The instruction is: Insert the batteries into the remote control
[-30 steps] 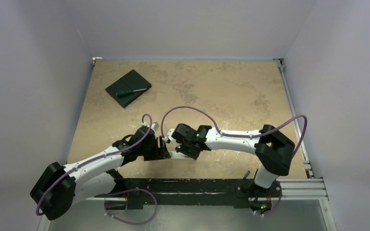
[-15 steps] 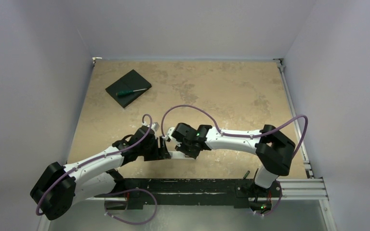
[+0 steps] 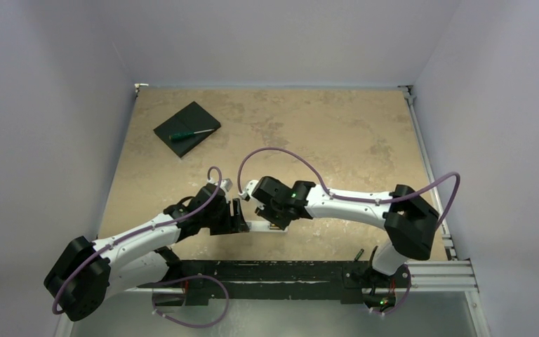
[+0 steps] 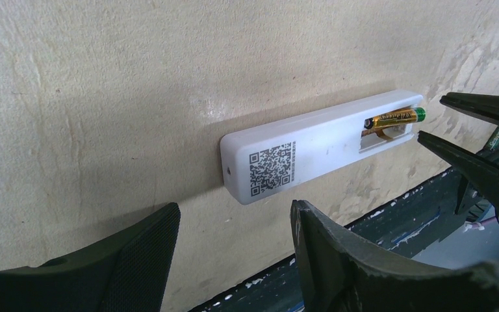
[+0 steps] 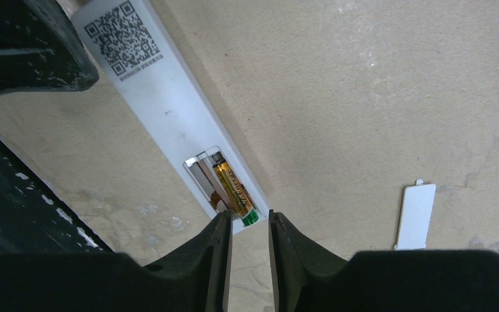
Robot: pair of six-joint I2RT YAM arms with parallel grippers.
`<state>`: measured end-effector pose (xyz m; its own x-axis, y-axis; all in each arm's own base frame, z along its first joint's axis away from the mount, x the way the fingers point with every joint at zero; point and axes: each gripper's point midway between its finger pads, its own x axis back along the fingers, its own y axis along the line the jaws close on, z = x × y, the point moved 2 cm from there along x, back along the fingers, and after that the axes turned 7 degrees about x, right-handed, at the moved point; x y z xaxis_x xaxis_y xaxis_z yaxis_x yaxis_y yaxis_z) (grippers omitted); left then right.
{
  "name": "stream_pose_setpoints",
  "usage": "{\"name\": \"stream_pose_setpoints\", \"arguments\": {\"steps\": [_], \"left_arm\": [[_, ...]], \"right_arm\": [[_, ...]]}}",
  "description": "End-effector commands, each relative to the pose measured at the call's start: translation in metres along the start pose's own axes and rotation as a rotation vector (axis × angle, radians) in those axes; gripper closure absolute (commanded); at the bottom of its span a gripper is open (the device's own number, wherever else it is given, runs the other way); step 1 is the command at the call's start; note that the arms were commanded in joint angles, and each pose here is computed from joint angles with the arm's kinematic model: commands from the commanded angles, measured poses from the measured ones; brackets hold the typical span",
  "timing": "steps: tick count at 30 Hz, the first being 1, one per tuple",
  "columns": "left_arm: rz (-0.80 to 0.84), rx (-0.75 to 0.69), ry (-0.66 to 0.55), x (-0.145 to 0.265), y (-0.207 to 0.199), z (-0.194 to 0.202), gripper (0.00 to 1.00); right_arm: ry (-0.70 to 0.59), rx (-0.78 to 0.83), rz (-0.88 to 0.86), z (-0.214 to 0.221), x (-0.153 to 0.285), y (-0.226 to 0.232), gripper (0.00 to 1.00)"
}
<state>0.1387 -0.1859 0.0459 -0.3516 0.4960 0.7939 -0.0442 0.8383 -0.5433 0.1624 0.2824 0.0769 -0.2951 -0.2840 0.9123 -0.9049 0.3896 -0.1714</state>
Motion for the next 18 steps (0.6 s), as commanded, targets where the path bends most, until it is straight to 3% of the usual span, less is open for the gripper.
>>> {"name": "stream_pose_setpoints", "arguments": {"steps": [1,18], "left_arm": [[0.043,-0.020,-0.021,0.002,-0.012,-0.008,0.37],[0.083,-0.035,-0.030,-0.001,-0.022,-0.014,0.41]], "right_arm": [[-0.091,-0.105,0.018,-0.019,0.021,-0.002,0.66],[-0.164,-0.639,0.052,-0.010,0.036,0.006,0.67]]}}
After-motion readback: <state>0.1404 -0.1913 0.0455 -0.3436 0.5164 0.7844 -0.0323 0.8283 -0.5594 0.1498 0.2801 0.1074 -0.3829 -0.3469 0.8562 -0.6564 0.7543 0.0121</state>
